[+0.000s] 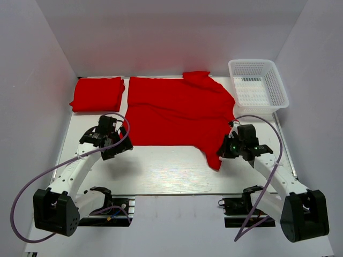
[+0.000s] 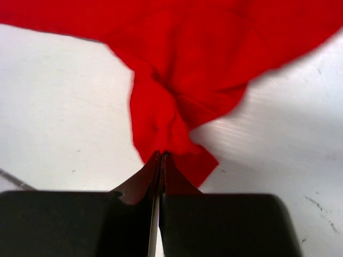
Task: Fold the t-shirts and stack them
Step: Flatten out the tshirt
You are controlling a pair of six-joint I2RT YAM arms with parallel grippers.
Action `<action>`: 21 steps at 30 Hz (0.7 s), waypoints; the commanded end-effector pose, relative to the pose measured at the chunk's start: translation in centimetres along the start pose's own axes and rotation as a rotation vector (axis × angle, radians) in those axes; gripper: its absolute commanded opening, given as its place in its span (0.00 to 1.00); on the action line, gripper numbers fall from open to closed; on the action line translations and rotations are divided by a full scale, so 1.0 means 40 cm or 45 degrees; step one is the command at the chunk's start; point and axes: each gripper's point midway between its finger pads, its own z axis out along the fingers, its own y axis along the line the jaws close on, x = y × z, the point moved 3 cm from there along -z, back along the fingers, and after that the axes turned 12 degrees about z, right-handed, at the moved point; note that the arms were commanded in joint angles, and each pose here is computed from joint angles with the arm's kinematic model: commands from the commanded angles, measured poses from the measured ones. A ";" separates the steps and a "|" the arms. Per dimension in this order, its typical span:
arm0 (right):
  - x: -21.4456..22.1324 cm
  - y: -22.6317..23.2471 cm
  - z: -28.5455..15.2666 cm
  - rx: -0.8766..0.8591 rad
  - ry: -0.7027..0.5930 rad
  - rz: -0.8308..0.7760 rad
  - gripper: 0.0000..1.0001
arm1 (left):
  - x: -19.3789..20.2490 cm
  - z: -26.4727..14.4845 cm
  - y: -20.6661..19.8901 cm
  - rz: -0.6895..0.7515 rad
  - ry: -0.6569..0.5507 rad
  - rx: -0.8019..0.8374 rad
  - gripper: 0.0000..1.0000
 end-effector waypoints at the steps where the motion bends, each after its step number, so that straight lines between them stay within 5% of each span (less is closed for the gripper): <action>1: -0.019 0.069 -0.044 -0.188 0.006 -0.220 0.00 | -0.048 -0.020 -0.008 -0.005 -0.071 -0.012 1.00; 11: 0.067 0.174 -0.058 -0.566 0.225 -0.437 0.00 | -0.060 -0.017 -0.014 -0.005 -0.064 -0.013 1.00; 21: 0.195 0.216 0.005 -0.625 0.500 -0.505 0.05 | -0.052 0.001 -0.015 -0.002 -0.014 -0.020 1.00</action>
